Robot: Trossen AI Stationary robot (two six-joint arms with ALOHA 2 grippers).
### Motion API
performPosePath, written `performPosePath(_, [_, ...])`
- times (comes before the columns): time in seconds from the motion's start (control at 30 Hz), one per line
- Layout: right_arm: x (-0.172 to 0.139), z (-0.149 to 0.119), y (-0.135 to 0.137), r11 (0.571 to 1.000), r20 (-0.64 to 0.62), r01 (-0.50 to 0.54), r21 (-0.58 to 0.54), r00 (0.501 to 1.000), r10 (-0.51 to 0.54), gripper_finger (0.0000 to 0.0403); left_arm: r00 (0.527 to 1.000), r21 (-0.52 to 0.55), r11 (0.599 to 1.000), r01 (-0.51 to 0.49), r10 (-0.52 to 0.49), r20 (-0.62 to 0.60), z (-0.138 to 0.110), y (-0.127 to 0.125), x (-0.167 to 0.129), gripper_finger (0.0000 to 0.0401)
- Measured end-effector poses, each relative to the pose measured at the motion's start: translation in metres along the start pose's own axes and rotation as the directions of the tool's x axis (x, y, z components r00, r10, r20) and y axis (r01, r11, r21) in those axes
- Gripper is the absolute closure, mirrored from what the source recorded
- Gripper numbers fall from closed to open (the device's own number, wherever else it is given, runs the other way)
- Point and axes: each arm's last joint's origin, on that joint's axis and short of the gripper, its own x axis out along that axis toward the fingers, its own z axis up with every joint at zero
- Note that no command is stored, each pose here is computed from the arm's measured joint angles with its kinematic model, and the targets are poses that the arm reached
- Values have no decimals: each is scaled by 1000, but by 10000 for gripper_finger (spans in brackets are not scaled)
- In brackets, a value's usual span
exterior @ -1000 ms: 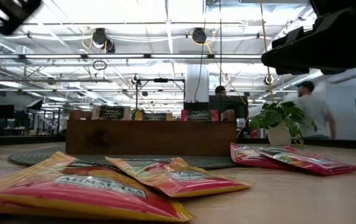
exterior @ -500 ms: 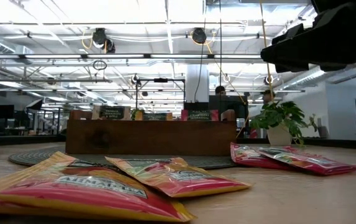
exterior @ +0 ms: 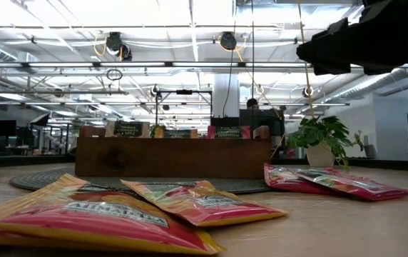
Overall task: Pick & Place Tea
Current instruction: Adjust the light brown tea sachets on the table, then put the red tea sachet into the right section of the wooden organizer
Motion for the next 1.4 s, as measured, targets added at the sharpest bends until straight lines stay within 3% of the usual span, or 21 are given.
performPosePath(0.17, [0, 1, 0, 1000, 7, 0, 3, 1000, 0, 319, 996, -7, 996, -85, 85, -28, 10, 15, 0, 398])
performPosePath(0.5, [-1, 1, 2, 1000, 9, -7, 5, 1000, 7, 319, 966, 74, 970, -233, 239, -97, 12, 34, -6, 392])
performPosePath(0.8, [-2, 1, 4, 1000, 3, -18, 1, 1000, 18, 319, 958, 168, 950, -263, 278, -75, 15, 37, -15, 392])
performPosePath(1.13, [-2, -1, 5, 1000, -16, -23, -7, 1000, 22, 319, 964, 221, 938, -266, 252, 89, 29, 24, -69, 382])
performPosePath(1.23, [-2, 0, 5, 1000, -5, -25, -3, 1000, 25, 319, 950, 235, 930, -282, 236, 205, 37, 18, -81, 382])
performPosePath(1.4, [-11, 11, 11, 998, 25, -59, -8, 998, 59, 319, 887, 320, 861, -396, 268, 376, 48, 17, -83, 382])
